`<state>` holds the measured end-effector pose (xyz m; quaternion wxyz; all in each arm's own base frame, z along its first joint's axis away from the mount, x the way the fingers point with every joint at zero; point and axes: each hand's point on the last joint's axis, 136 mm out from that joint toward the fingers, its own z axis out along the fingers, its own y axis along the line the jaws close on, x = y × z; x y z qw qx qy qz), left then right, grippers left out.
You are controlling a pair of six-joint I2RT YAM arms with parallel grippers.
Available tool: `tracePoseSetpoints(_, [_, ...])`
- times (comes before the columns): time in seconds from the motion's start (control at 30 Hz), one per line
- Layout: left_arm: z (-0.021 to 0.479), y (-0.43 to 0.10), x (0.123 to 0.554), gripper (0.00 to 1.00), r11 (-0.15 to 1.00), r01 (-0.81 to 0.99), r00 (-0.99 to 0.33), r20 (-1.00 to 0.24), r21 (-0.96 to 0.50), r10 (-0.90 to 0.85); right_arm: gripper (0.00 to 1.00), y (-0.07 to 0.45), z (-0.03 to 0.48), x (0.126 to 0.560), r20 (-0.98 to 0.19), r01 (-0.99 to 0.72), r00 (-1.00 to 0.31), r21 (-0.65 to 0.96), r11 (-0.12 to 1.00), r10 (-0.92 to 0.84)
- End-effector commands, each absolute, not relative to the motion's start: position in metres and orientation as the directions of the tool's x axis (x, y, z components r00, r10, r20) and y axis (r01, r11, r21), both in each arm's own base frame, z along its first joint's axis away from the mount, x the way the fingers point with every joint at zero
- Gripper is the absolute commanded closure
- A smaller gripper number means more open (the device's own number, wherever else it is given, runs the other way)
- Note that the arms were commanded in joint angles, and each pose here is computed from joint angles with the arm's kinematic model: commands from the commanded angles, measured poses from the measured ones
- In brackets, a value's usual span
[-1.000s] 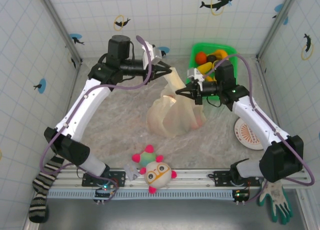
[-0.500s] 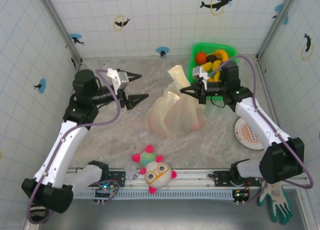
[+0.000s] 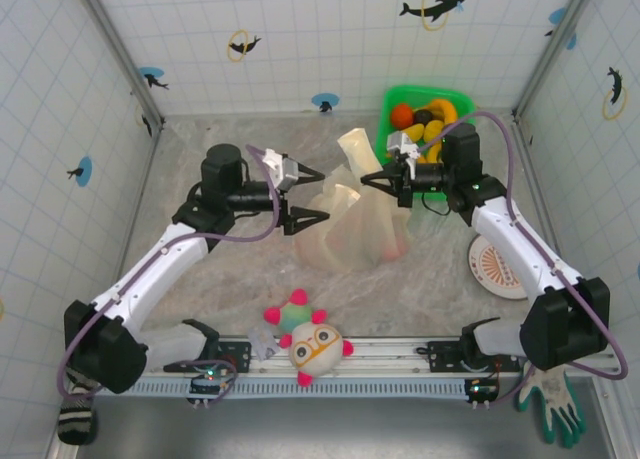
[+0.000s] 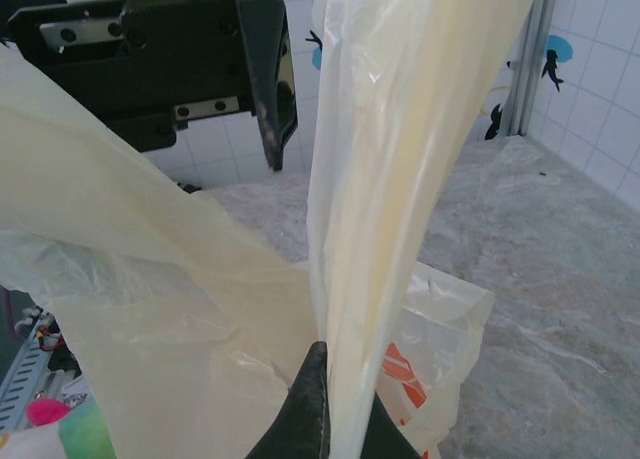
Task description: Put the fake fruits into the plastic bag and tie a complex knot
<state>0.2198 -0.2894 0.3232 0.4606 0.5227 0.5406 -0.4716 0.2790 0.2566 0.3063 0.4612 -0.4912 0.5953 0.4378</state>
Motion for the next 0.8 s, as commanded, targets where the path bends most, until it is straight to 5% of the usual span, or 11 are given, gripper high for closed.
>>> tracePoseSetpoints(0.0, [0.322, -0.298, 0.207, 0.10, -0.071, 0.997, -0.005, -0.993, -0.013, 0.116, 1.00, 0.255, 0.316, 0.273, -0.986, -0.991, -0.047, 0.027, 0.129, -0.159])
tracePoseSetpoints(0.27, [0.306, -0.310, 0.217, 0.32, -0.086, 0.994, -0.057, -0.987, -0.071, 0.151, 1.00, 0.255, 0.319, 0.272, -0.987, -0.991, -0.040, 0.020, 0.129, -0.156])
tracePoseSetpoints(0.57, [0.300, -0.309, 0.224, 0.96, -0.027, 0.995, -0.091, -0.977, -0.098, 0.195, 1.00, 0.250, 0.317, 0.273, -0.986, -0.988, -0.050, 0.025, 0.153, -0.160])
tracePoseSetpoints(0.77, [0.288, -0.302, 0.231, 1.00, 0.089, 0.993, -0.096, -0.959, -0.075, 0.267, 0.96, 0.246, 0.316, 0.268, -0.986, -0.986, -0.052, 0.026, 0.163, -0.160])
